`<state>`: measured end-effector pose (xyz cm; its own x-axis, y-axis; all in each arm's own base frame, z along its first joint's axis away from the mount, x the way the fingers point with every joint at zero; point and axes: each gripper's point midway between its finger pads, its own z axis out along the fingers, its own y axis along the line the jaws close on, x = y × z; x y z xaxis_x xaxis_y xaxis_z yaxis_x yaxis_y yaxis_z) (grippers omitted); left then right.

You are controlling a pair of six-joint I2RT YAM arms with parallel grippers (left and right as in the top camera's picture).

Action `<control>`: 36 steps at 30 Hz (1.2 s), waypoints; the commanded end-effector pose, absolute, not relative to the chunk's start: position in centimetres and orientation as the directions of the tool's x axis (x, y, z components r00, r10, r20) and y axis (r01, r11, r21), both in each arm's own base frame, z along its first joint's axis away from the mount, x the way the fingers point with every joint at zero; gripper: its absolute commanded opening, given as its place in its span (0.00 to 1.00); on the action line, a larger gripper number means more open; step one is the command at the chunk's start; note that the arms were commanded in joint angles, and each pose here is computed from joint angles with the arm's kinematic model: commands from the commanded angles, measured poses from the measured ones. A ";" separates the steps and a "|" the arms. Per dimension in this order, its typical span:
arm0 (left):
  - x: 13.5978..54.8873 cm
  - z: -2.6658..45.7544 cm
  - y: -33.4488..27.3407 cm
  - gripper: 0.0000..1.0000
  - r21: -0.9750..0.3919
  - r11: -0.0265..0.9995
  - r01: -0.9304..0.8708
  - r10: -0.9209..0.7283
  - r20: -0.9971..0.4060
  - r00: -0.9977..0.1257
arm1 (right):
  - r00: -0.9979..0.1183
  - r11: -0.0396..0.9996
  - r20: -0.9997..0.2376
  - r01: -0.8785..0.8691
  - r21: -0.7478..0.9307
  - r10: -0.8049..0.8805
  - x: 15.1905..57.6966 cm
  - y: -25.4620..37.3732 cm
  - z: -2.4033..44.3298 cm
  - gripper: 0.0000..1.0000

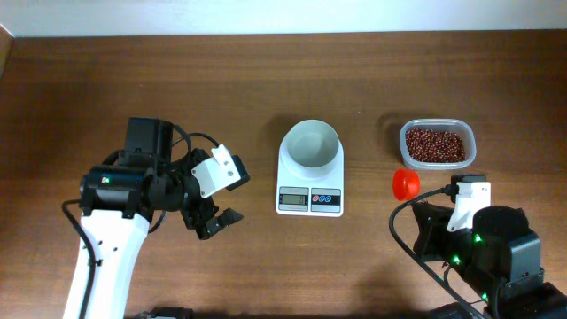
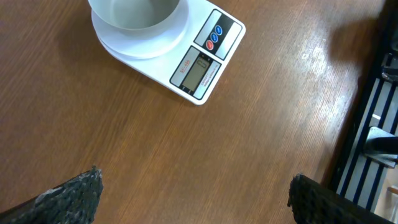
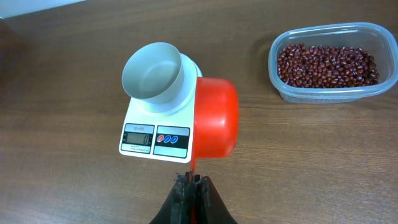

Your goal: Scoop and weigh 50g on scale

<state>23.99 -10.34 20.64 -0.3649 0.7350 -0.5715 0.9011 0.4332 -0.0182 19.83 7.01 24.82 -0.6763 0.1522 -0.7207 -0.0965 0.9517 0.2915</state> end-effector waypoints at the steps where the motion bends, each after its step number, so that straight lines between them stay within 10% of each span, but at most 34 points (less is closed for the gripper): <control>1: 24.4 21.3 -10.2 0.99 -0.002 0.443 0.897 0.730 -0.581 -0.361 | -0.658 0.956 -0.736 -0.083 0.281 0.159 20.0 6.5 25.5 0.04; 31: 24.1 21.2 -10.2 0.99 -0.014 0.443 0.897 0.731 -0.574 -0.370 | -0.628 0.993 -0.769 0.082 0.087 0.119 20.6 2.2 24.9 0.04; 36: 24.1 21.2 -10.2 0.99 -0.015 0.443 0.896 0.731 -0.573 -0.370 | -0.568 0.944 -0.756 0.242 0.224 0.325 22.3 1.9 25.3 0.04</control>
